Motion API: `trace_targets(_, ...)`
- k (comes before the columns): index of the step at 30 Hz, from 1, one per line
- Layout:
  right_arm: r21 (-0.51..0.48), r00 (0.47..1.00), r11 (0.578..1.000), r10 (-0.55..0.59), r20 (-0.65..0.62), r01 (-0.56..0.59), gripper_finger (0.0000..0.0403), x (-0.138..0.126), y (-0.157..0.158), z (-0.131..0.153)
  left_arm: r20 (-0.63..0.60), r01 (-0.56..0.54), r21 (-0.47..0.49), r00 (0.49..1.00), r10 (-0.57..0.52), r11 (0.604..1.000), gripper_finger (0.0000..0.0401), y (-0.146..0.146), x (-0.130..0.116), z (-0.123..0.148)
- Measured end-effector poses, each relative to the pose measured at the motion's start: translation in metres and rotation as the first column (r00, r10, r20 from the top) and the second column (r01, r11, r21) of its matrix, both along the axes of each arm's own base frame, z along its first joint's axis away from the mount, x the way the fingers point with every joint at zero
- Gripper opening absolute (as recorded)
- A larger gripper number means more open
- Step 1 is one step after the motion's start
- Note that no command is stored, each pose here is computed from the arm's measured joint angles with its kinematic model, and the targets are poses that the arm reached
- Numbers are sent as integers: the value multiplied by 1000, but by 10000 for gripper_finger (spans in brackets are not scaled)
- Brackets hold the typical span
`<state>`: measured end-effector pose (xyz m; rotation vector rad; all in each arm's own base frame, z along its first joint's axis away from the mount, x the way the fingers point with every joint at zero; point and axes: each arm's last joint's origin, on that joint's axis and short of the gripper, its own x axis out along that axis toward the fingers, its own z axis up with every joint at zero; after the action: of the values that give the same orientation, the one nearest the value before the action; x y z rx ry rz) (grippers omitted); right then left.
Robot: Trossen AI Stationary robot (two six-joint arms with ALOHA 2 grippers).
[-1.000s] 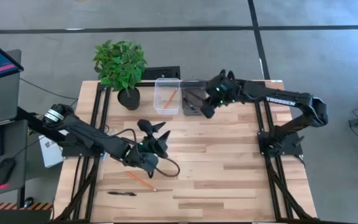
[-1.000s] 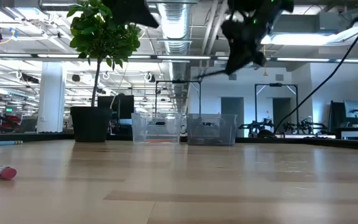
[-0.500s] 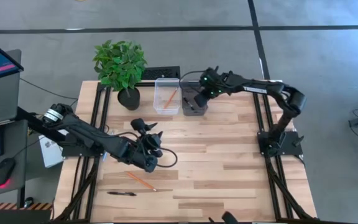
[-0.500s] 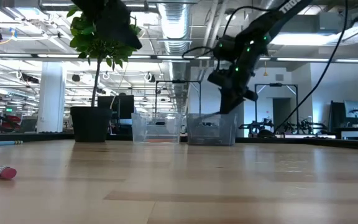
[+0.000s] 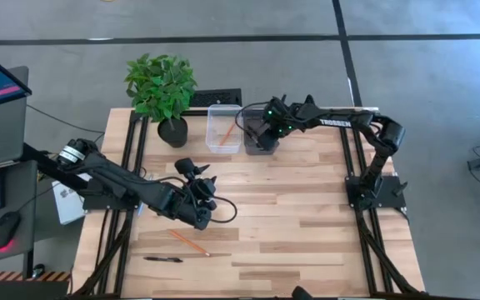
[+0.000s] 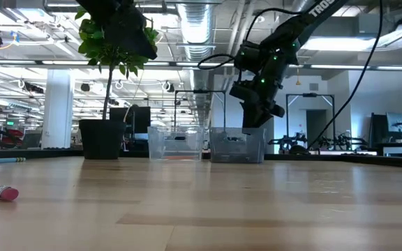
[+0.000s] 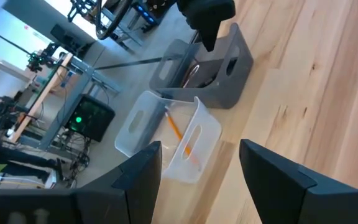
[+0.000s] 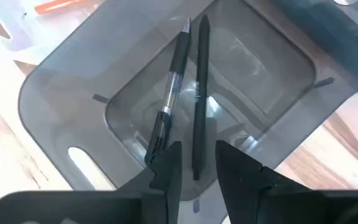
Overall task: Sort pens & pencils
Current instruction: Put the orange pencil into the transparent bin
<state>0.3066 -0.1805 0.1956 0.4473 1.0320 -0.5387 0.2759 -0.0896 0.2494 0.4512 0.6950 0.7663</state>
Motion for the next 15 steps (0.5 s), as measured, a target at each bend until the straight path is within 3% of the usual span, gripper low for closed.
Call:
trace_targets(4,6,1000,1000,-23,19,23,123,0,2,9,-68,20,-20,997,-21,1000,208,0,-4,-3)
trace_targets(8,-34,996,999,10,93,-7,124,-1,16,39,-161,50,-138,984,-73,989,208,-1,-9,-8)
trace_targets(15,-81,974,986,159,162,-148,125,-18,72,93,-285,122,-403,925,-251,907,208,-7,-12,-15)
